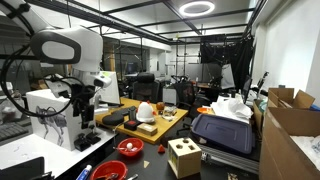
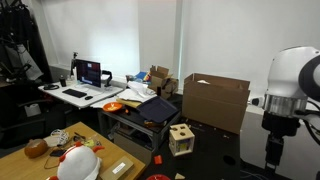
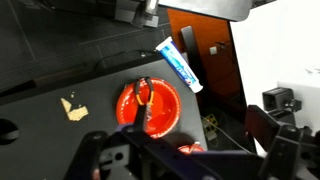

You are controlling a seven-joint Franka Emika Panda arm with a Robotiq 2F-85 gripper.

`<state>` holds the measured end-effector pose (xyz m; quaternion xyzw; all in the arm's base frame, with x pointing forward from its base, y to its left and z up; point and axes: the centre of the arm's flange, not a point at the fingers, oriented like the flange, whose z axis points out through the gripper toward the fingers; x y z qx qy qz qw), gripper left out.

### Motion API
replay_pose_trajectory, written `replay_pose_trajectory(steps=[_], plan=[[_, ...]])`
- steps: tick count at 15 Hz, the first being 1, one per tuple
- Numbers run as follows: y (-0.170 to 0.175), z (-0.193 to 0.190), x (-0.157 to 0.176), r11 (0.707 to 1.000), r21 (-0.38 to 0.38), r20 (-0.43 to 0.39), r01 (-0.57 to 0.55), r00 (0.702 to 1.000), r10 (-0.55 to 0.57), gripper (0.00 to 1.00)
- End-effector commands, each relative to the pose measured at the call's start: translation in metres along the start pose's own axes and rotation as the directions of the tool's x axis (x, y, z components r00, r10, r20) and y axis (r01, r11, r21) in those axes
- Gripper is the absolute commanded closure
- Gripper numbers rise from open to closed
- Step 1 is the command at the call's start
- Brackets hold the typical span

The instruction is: Pick up the white object and put it in the red bowl

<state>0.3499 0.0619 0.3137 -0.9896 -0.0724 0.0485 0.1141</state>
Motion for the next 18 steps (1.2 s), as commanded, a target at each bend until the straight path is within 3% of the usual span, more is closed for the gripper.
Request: replay_pose_trajectory(steps=[1, 5, 8, 9, 11, 12, 14, 18], plan=[[0.004, -0.018, -0.014, 0.991, -0.130, -0.027, -0.037, 0.999, 0.034, 0.00], [0.007, -0.025, -0.007, 0.973, -0.227, -0.074, -0.049, 0.997, 0.033, 0.00], [0.014, -0.033, -0.005, 0.964, -0.254, -0.123, -0.076, 0.991, 0.046, 0.00], [0.032, -0.028, 0.012, 0.965, -0.241, -0.132, -0.098, 0.989, 0.067, 0.00], [0.046, -0.012, 0.022, 0.980, -0.126, -0.106, -0.154, 0.984, 0.141, 0.00], [0.029, -0.029, 0.009, 0.974, -0.194, -0.116, -0.114, 0.989, 0.093, 0.00], [0.044, -0.019, 0.012, 0.976, -0.156, -0.101, -0.152, 0.985, 0.137, 0.00], [0.047, -0.010, 0.015, 0.976, -0.150, -0.085, -0.156, 0.986, 0.145, 0.00]])
